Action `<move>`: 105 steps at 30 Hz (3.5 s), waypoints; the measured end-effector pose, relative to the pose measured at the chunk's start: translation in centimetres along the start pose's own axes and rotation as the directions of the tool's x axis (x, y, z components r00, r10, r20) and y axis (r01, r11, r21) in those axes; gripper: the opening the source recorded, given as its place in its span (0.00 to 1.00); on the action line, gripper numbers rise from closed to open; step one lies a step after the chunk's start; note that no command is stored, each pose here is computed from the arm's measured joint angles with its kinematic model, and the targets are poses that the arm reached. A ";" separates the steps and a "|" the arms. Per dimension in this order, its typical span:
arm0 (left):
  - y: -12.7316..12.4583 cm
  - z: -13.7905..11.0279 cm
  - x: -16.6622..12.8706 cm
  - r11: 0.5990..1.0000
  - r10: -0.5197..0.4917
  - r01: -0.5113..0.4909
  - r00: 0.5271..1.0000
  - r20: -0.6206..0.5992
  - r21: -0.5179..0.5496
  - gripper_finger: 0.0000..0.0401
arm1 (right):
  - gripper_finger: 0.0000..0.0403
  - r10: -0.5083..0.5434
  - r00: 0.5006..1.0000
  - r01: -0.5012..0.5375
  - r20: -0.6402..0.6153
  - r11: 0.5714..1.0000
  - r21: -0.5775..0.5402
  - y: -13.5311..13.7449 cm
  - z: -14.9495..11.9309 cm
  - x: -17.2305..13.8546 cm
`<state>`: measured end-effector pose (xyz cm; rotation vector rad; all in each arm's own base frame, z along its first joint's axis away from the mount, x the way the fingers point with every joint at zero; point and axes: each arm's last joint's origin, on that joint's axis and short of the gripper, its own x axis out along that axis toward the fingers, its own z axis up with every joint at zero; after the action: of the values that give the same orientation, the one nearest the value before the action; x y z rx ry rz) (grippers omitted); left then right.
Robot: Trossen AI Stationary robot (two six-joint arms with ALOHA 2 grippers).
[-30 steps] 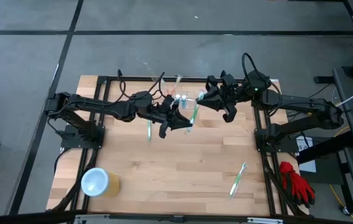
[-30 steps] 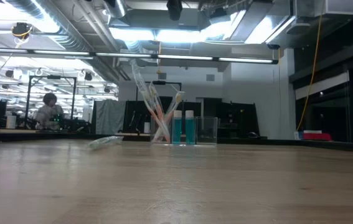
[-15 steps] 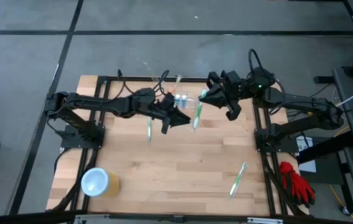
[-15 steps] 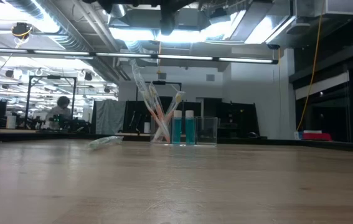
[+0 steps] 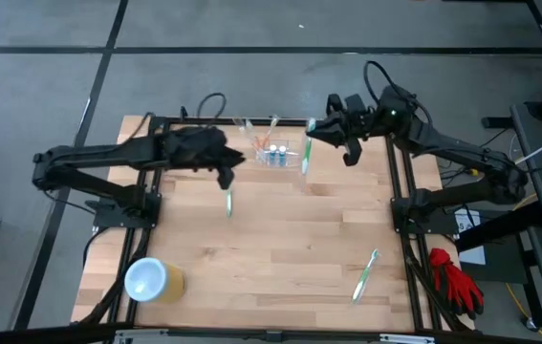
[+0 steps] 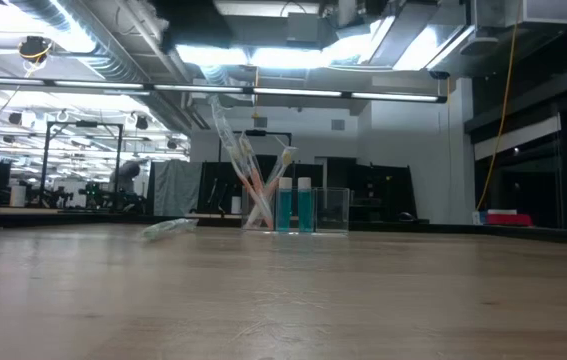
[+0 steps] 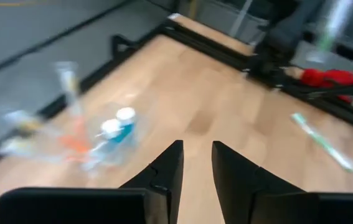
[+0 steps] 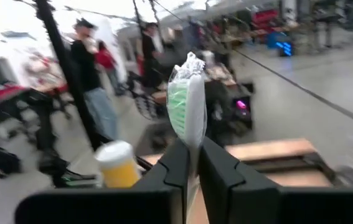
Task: Pick & Place toothbrushing station
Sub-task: Put the middle green toothbrush into the transparent organizer, then put the top green toothbrush into the transparent organizer
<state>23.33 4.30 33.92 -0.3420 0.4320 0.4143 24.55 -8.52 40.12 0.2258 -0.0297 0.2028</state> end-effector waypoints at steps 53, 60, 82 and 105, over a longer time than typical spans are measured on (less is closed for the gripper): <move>-2.0 -2.2 -2.4 0.993 0.114 -0.114 0.992 -0.054 0.011 0.10 | 0.06 -0.118 0.928 0.160 -0.354 0.983 0.093 -22.5 -16.0 -0.3; -2.7 -2.6 -2.6 0.996 0.089 -0.089 0.994 -0.066 0.011 0.10 | 0.11 -0.053 0.905 0.154 -0.423 0.966 0.208 -22.2 -17.4 -0.6; -2.4 -3.0 -2.7 0.984 0.160 -0.154 0.984 -0.075 0.085 0.08 | 0.58 -0.061 0.933 0.199 -0.354 0.908 0.369 -20.6 -13.7 -1.0; 3.6 -10.9 0.4 0.618 0.310 -0.582 0.798 -0.517 -0.528 0.09 | 0.58 -0.018 0.954 0.129 -0.299 0.926 0.355 -9.1 -5.3 -1.0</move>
<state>18.45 3.17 23.54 -1.0508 0.7568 1.0361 25.46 -16.21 32.95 0.5731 0.3140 0.1625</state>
